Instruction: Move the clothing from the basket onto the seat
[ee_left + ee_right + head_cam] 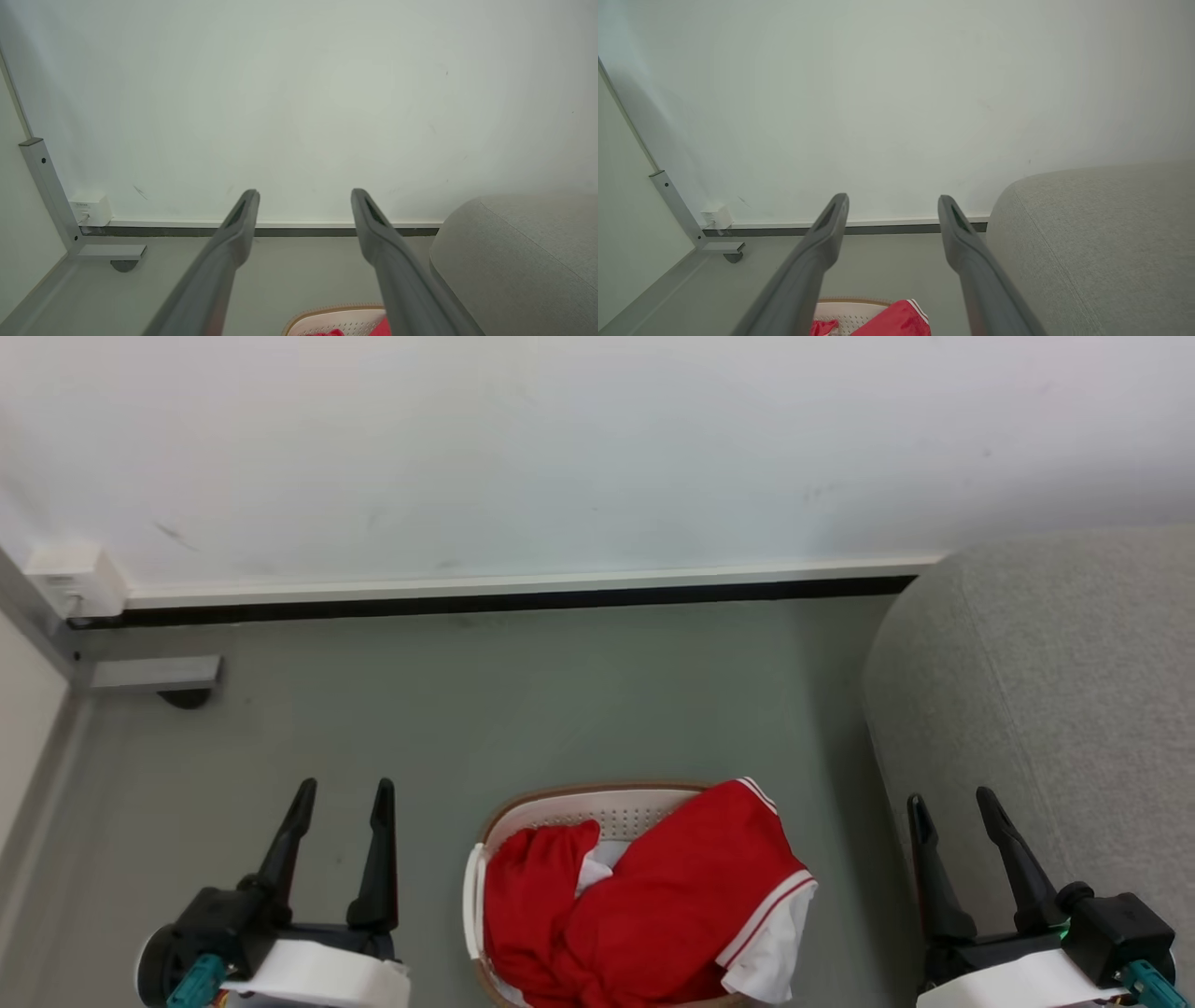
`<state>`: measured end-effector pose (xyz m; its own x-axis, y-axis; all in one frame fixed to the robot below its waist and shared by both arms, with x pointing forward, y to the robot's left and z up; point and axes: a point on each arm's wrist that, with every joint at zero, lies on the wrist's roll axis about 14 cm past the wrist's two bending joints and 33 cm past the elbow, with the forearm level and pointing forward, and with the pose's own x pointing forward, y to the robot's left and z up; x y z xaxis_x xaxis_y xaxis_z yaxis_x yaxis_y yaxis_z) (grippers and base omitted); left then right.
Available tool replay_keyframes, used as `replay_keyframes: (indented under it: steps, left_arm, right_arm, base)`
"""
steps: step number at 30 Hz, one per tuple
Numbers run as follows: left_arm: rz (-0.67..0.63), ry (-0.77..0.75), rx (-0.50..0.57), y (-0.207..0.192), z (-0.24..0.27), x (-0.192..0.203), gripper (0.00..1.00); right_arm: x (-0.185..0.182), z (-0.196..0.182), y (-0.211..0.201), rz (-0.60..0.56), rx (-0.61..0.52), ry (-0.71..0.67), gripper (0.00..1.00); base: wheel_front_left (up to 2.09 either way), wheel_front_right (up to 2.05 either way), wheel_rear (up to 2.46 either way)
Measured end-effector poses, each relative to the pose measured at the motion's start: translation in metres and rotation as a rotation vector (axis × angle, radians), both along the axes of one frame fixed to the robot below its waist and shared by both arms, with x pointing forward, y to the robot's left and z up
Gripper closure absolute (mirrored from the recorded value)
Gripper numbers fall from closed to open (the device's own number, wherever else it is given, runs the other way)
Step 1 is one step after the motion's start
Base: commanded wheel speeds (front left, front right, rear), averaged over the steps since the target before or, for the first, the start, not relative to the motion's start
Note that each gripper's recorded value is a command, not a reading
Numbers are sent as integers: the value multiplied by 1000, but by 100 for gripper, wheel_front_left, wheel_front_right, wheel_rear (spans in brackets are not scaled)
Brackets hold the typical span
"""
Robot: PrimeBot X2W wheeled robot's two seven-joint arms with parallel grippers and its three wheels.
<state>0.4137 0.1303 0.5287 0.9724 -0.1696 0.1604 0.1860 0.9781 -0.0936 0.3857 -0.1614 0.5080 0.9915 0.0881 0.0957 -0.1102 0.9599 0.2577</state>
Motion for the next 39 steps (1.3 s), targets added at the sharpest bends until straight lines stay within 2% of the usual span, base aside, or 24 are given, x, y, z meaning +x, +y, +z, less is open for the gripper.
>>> replay_keyframes:
  steps: [14,25,30,39]
  left_arm:
    - [-160,55,16,-54,-30,45,0]
    - [-330,237,80,-106,-109,76,0]
    - [-440,390,195,-127,-169,72,0]
    - [-588,619,487,-136,-253,75,0]
  right_arm:
    - [0,-12,-38,-115,22,39,0]
    - [0,-24,-67,-204,26,79,0]
    - [-2,-32,-76,-233,32,106,0]
    - [-4,-47,-88,-279,51,156,0]
  base:
    - [0,0,0]
    - [0,0,0]
    - [0,0,0]
    - [0,0,0]
